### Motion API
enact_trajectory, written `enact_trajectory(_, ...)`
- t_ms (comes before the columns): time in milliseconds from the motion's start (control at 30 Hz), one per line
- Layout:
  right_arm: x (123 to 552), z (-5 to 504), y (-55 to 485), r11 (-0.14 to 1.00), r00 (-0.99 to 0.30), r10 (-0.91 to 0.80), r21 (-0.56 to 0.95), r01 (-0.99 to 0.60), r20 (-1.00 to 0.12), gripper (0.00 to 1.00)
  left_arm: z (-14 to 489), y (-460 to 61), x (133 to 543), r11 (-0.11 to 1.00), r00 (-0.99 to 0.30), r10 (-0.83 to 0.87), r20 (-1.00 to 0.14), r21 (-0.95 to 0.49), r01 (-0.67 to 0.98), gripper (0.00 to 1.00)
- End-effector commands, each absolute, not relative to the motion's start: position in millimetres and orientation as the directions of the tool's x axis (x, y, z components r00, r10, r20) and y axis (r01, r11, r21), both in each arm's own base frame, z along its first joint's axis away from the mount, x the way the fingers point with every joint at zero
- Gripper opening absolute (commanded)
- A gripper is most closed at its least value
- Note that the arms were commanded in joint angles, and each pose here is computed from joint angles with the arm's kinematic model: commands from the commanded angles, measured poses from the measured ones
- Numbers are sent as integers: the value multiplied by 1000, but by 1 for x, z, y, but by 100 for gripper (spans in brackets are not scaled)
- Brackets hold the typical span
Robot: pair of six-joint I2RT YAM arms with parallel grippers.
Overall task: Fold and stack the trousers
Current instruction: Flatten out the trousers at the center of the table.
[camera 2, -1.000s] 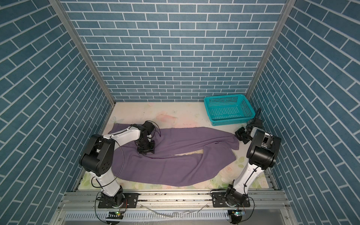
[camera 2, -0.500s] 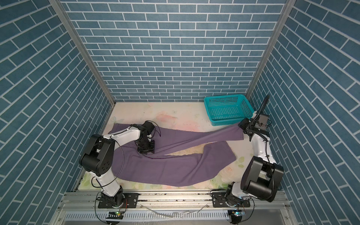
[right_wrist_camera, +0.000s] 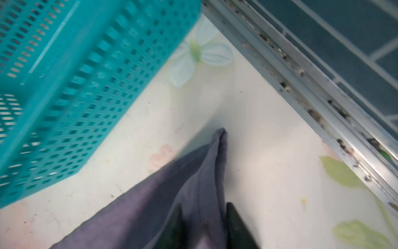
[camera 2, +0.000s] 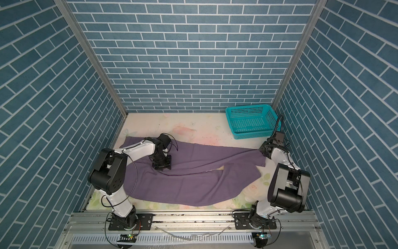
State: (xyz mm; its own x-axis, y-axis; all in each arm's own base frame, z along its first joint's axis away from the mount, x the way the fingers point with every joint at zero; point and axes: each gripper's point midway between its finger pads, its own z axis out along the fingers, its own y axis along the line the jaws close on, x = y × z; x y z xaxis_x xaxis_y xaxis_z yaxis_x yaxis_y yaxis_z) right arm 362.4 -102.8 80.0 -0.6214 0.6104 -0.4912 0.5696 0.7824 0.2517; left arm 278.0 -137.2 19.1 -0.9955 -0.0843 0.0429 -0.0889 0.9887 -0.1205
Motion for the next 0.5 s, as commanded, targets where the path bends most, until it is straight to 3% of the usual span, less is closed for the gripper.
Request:
enact_trajectory(0,340,74,-116,680,-540,714,259,686,-446,61,12,-131,270,991,-993,-81,84,-95,-89,55)
enact_trajectory(133,348,93,-121,655,-501,741,317,686,-447,69,15,-131,272,991,-994,-83,75,-96,-90,59)
enact_trajectory(233,356,99,-121,641,-487,758,355,681,-433,69,23,-132,281,989,-994,-96,50,-106,-100,61)
enact_trajectory(467,366,96,-105,612,-478,790,466,639,-383,70,74,-168,341,969,-985,-126,-122,-227,-96,70)
